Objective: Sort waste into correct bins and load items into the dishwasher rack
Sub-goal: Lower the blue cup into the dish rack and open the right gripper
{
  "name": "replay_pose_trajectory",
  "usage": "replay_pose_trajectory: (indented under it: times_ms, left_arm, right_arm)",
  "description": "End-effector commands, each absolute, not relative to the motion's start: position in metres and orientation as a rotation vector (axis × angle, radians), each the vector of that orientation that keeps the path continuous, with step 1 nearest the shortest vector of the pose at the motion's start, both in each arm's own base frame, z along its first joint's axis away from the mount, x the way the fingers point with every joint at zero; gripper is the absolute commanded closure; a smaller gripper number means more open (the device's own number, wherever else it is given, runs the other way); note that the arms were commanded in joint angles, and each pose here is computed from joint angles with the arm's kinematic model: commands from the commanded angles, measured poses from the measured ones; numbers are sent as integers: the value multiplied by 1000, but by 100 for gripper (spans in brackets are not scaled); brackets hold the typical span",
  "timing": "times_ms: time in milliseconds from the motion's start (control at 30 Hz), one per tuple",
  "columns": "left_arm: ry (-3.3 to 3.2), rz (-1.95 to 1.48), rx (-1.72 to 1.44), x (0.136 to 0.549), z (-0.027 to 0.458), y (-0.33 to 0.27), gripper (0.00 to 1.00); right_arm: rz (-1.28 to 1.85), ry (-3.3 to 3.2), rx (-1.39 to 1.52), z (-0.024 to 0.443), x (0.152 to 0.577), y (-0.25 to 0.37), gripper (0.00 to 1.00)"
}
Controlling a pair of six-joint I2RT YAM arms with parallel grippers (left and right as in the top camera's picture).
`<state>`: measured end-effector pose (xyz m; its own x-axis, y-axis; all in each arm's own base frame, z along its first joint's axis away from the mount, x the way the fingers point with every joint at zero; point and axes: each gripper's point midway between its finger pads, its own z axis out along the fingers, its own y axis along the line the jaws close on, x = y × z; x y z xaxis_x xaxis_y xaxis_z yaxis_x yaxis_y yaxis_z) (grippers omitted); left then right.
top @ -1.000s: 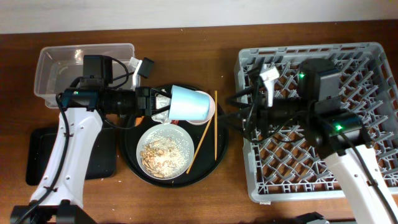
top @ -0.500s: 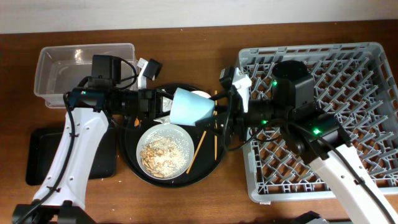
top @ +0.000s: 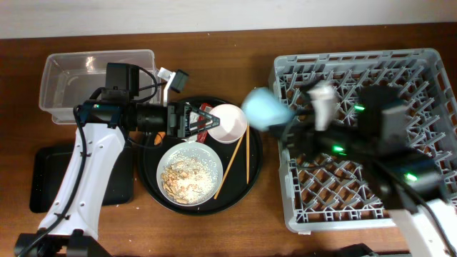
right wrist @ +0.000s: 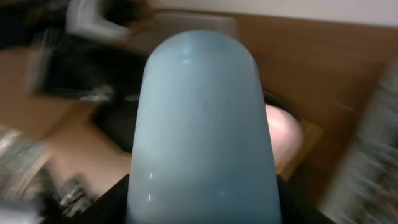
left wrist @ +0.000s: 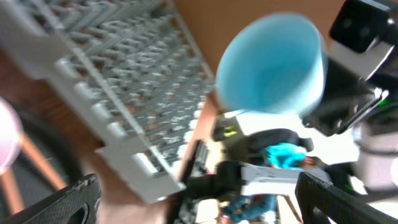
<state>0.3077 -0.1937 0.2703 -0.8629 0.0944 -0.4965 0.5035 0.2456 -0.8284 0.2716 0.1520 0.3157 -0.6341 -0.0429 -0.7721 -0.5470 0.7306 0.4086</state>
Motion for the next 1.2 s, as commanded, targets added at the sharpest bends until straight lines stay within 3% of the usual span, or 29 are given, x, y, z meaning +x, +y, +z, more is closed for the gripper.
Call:
replay_pose_trajectory:
  times_ms: [0,100,233,467,700,800,933,1033,1167]
  left_arm:
    - [2254,-1507,537,318,255,-189,1]
    - [2255,-1507,537,318,255,-189,1]
    - [2255,-1507,537,318,255,-189,1]
    - [2259,-1503,535,318,254,-188,1]
    - [2266,-1508,529,317,254,-188,1]
    - [2265,-1508,530,317,254,-188,1]
    - [2262,-1505,531,318,254,-188,1]
    - [2290,-1394,523,324,252,-183,1]
    - [2431,-914,326,342,255,-141,1]
  right_arm:
    - [495,2294,74,296,277,60,52]
    - [280,2456,527,254,250,-11,53]
    - [103,2582,782,221,231,-56,52]
    - [268,2830,797,170,246,-44,50]
    - [297,2961,881,134,255,-41,22]
    - [348,2920,785,147,262,-33,19]
    - [491,2732,364,207,278,14,18]
    - [619,2588,34,243,282,74,29]
    - [642,2502,-222,254,286,141,39]
